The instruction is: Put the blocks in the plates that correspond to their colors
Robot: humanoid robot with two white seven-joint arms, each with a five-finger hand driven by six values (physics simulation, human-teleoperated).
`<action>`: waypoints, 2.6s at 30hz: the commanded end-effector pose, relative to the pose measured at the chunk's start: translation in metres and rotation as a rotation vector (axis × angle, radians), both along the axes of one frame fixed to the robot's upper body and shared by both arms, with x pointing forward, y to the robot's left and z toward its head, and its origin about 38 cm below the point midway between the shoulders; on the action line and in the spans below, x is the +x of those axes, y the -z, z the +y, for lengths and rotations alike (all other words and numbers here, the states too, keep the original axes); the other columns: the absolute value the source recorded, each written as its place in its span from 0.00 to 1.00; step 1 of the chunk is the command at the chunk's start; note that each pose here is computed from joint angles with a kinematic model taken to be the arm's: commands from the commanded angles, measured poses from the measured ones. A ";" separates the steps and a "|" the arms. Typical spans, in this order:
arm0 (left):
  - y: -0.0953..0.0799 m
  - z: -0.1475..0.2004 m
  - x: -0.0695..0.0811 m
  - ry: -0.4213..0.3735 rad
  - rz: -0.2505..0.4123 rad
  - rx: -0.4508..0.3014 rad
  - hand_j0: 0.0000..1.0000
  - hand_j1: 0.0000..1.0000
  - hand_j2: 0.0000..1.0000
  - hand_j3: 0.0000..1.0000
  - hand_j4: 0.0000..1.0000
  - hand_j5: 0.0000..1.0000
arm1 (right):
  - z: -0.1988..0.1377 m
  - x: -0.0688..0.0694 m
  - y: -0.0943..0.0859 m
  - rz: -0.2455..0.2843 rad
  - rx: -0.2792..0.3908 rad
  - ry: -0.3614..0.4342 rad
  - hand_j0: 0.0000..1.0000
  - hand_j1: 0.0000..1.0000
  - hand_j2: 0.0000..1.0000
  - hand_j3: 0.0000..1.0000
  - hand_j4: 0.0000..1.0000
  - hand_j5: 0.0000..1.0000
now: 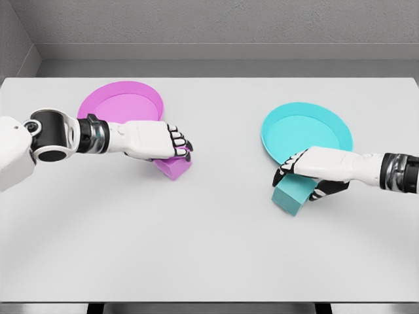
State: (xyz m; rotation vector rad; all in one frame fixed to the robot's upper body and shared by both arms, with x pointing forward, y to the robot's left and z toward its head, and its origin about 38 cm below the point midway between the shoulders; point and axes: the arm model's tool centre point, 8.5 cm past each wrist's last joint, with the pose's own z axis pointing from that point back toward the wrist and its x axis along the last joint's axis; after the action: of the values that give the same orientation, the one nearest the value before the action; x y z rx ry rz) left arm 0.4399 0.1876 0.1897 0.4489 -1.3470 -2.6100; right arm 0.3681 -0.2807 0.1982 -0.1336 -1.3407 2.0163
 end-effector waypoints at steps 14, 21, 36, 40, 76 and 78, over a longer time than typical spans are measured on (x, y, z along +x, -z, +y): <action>-0.031 0.024 0.008 -0.075 -0.014 -0.111 0.43 0.43 0.43 0.43 0.43 0.43 | 0.012 0.014 -0.026 -0.067 0.034 -0.013 0.52 0.52 0.52 0.52 0.52 0.52; -0.035 0.030 0.007 -0.088 0.019 -0.153 0.44 0.44 0.44 0.44 0.44 0.44 | 0.011 0.018 -0.037 -0.097 0.034 -0.014 0.52 0.52 0.52 0.52 0.52 0.52; -0.032 0.092 0.052 -0.344 0.032 -0.204 0.47 0.47 0.47 0.47 0.47 0.47 | -0.024 0.039 -0.057 -0.136 0.043 0.142 0.52 0.52 0.52 0.52 0.52 0.52; -0.028 0.102 0.061 -0.395 0.037 -0.204 0.47 0.47 0.47 0.47 0.47 0.47 | -0.030 0.045 -0.055 -0.122 0.043 0.192 0.52 0.52 0.52 0.52 0.52 0.52; -0.054 0.152 0.073 -0.526 -0.015 -0.259 1.00 1.00 1.00 1.00 1.00 1.00 | -0.045 0.077 -0.071 -0.163 0.076 0.290 1.00 1.00 1.00 1.00 1.00 1.00; -0.066 0.161 0.070 -0.536 -0.026 -0.292 1.00 1.00 1.00 1.00 1.00 1.00 | -0.054 0.070 -0.073 -0.192 0.096 0.260 1.00 1.00 1.00 1.00 1.00 1.00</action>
State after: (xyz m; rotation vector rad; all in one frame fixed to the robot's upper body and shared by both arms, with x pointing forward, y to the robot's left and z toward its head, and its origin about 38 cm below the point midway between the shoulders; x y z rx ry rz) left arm 0.5127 0.3363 0.2366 0.6636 -1.3136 -1.9983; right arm 0.4369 -0.3293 0.2449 -0.3968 -1.3724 1.7310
